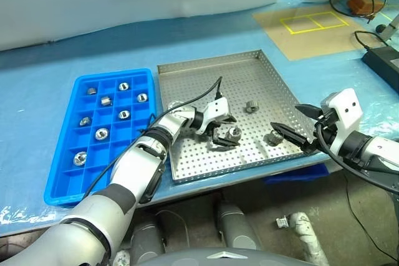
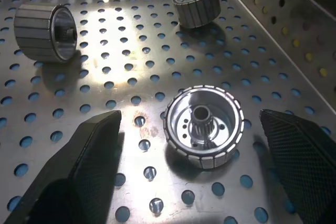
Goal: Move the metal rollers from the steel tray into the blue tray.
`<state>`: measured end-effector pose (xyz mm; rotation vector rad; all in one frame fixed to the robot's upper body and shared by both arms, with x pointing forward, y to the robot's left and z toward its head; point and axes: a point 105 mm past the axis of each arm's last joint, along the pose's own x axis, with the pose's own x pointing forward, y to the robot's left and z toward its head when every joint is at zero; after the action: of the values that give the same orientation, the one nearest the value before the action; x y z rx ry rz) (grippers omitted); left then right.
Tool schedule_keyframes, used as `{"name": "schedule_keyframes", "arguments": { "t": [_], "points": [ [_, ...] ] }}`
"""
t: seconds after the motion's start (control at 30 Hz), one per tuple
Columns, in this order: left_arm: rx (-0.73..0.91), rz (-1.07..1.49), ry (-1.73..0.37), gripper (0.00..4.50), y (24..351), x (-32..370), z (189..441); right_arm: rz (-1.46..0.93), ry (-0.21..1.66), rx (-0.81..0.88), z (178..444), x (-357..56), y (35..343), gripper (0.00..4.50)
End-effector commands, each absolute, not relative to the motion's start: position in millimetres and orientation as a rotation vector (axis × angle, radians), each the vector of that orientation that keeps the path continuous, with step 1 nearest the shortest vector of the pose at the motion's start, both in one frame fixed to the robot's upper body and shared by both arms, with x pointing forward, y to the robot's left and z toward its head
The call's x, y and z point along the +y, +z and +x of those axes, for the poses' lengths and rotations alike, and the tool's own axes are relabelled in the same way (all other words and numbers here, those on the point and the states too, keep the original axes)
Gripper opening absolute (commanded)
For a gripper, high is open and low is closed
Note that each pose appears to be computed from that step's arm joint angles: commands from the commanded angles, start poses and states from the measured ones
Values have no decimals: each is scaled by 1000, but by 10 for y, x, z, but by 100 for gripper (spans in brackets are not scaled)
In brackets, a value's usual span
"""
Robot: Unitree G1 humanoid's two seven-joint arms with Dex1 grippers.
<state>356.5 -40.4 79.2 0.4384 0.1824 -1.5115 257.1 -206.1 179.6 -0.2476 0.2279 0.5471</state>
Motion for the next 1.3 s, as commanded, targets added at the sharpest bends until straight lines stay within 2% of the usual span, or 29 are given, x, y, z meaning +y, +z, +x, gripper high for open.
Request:
{"name": "schedule_keyframes", "arguments": {
  "t": [0.03,0.2,0.3,0.37,0.57,0.6,0.67,0.73,0.87,1.0,1.3],
  "points": [
    [167,446,-1460,446,775,-446,3598,-265,549,199,2556,-2030,1863,450],
    [167,439,-1437,446,720,-487,3583,-261,552,205,2542,-2001,1856,450],
    [170,421,-1466,389,708,-495,3542,-259,541,205,2542,-2014,1860,450],
    [172,421,-1465,331,708,-498,3543,-260,538,207,2541,-2016,1855,450],
    [173,408,-1505,331,718,-498,3503,-265,529,204,2566,-2018,1858,450],
    [173,407,-1508,293,721,-496,3501,-266,528,203,2571,-2020,1858,450],
    [173,414,-1493,246,723,-486,3523,-266,526,202,2578,-2019,1856,450],
    [170,409,-1502,246,738,-481,3520,-267,528,202,2585,-2013,1849,450],
    [134,393,-1501,173,810,-475,3538,-266,535,198,2611,-1991,1844,450],
    [83,375,-1493,174,910,-474,3566,-267,546,192,2634,-1968,1851,450],
    [-142,253,-1497,174,1469,-279,3637,-261,605,168,2739,-1856,1883,450]
  ]
}}
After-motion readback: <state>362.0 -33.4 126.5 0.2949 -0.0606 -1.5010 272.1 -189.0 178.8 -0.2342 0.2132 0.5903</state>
